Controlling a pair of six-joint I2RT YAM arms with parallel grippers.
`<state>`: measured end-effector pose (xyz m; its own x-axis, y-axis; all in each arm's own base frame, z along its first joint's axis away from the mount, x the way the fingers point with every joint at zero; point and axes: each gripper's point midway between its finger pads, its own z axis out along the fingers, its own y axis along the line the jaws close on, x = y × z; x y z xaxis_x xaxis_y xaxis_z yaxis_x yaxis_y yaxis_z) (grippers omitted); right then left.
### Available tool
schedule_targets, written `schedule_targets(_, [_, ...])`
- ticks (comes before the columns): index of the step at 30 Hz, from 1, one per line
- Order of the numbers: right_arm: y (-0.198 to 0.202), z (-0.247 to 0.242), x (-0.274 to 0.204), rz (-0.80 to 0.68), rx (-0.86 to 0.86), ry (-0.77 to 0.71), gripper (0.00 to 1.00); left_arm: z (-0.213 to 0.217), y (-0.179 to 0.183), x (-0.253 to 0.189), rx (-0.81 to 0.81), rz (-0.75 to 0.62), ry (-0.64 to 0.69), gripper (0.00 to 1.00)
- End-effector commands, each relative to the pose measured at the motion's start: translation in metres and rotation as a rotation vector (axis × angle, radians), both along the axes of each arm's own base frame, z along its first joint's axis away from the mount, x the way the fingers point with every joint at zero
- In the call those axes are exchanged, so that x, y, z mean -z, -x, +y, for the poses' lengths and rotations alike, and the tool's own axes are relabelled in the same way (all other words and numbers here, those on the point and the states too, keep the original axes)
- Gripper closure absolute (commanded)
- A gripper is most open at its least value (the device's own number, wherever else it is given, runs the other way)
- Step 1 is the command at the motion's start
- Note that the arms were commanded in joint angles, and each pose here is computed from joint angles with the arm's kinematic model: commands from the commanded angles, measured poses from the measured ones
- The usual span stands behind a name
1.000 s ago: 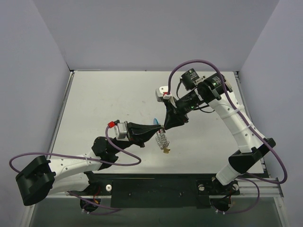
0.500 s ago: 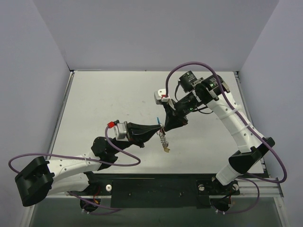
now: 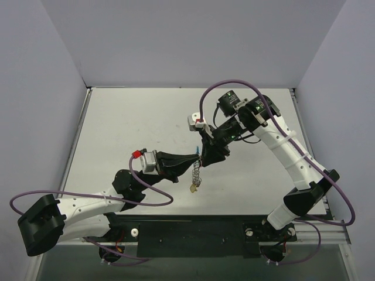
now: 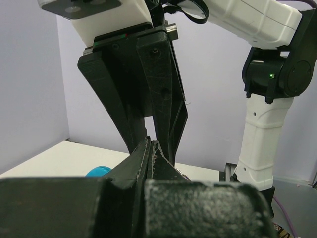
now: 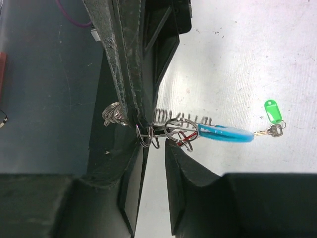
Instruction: Put the keys on the keyring
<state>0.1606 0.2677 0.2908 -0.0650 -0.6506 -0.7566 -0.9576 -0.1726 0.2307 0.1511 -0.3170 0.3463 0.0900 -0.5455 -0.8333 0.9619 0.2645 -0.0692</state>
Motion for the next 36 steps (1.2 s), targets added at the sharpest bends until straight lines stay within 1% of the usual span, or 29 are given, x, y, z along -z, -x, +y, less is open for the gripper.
schedule_targets(1, [0.007, -0.008, -0.021, -0.004, 0.021, -0.053, 0.75, 0.041, 0.024, -0.075, -0.005, -0.150, 0.280, 1.00])
schedule_targets(6, [0.012, -0.017, -0.034, -0.100, -0.057, -0.089, 0.68, 0.039, 0.023, -0.066, 0.002, -0.129, 0.266, 1.00])
schedule_targets(13, [0.011, -0.011, -0.044, -0.142, -0.120, -0.140, 0.67, 0.038, 0.022, -0.061, 0.007, -0.113, 0.261, 1.00])
schedule_targets(17, [0.013, -0.006, -0.038, -0.131, -0.144, -0.131, 0.67, 0.037, 0.023, -0.060, 0.012, -0.112, 0.264, 1.00])
schedule_targets(25, [0.012, 0.003, -0.029, -0.110, -0.147, -0.109, 0.69, 0.034, 0.022, -0.060, 0.016, -0.107, 0.264, 1.00])
schedule_targets(31, [0.014, 0.006, -0.023, -0.103, -0.153, -0.090, 0.77, 0.035, 0.023, -0.062, 0.013, -0.110, 0.271, 1.00])
schedule_targets(36, [0.011, 0.006, -0.017, -0.098, -0.133, -0.070, 0.79, 0.036, 0.023, -0.064, 0.012, -0.116, 0.276, 1.00])
